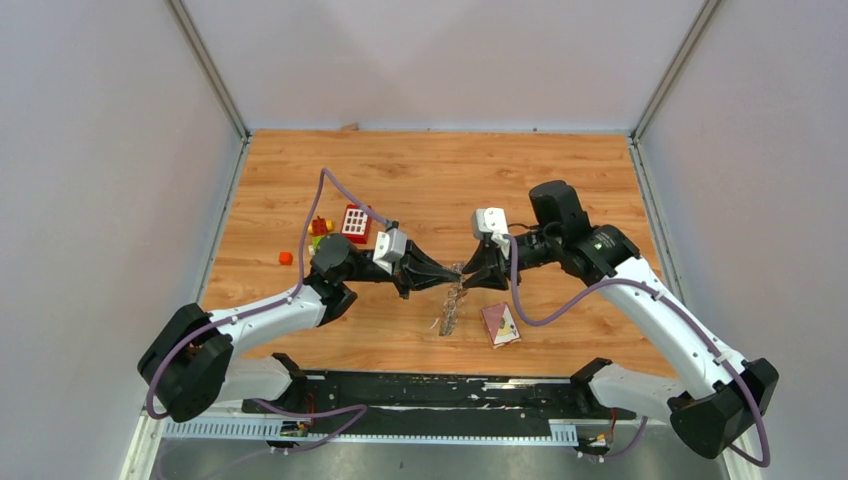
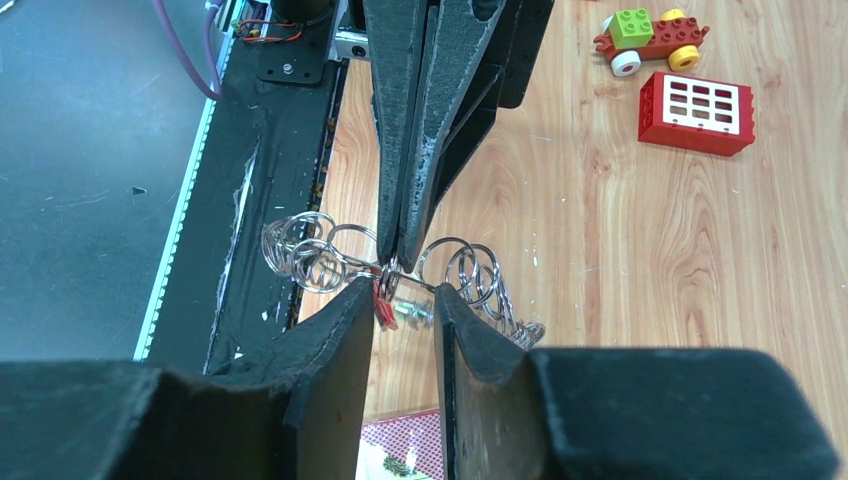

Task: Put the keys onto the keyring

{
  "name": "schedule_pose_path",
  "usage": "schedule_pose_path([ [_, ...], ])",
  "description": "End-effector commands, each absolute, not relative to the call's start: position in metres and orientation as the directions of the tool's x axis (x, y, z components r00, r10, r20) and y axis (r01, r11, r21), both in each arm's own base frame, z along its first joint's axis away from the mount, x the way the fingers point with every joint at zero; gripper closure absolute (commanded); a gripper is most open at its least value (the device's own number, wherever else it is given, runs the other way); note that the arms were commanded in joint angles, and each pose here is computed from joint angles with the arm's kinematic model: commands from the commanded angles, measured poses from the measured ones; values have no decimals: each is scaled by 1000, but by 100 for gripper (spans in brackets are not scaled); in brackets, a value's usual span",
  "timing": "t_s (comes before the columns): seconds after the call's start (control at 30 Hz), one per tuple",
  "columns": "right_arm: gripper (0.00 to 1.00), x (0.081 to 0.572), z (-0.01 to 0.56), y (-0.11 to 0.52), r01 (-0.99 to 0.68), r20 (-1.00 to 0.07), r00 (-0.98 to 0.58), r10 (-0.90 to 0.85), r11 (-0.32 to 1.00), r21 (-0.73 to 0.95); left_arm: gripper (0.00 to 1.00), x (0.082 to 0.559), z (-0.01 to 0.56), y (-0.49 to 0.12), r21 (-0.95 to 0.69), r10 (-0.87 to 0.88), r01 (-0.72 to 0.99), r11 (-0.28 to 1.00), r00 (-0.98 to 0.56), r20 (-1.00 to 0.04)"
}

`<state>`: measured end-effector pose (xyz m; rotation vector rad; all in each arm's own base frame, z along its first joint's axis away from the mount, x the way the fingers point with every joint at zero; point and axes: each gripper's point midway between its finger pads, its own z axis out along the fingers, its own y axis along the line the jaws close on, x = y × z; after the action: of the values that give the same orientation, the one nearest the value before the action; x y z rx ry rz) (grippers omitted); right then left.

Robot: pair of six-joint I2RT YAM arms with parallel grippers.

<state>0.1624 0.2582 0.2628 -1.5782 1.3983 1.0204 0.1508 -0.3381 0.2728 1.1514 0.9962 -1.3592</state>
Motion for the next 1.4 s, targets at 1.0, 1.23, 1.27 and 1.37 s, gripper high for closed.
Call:
schedule_pose_path([
  [1.0, 100, 171, 271, 255, -990, -911, 140, -389, -59, -128, 100, 158, 280, -337, 97, -221, 993, -61, 81, -972],
  [1.23, 100, 169, 272, 241, -986, -840, 164, -518, -59, -156, 97, 166, 268, -337, 142, -142, 989, -40, 135, -981],
  [1.27, 100, 168, 268, 239, -986, -819, 161, -551, -64, -151, 95, 168, 268, -337, 155, -129, 987, -37, 149, -980],
  [1.37, 100, 168, 259, 234, -985, -751, 165, -639, -71, -156, 84, 171, 262, -337, 190, -82, 981, -38, 186, -979],
])
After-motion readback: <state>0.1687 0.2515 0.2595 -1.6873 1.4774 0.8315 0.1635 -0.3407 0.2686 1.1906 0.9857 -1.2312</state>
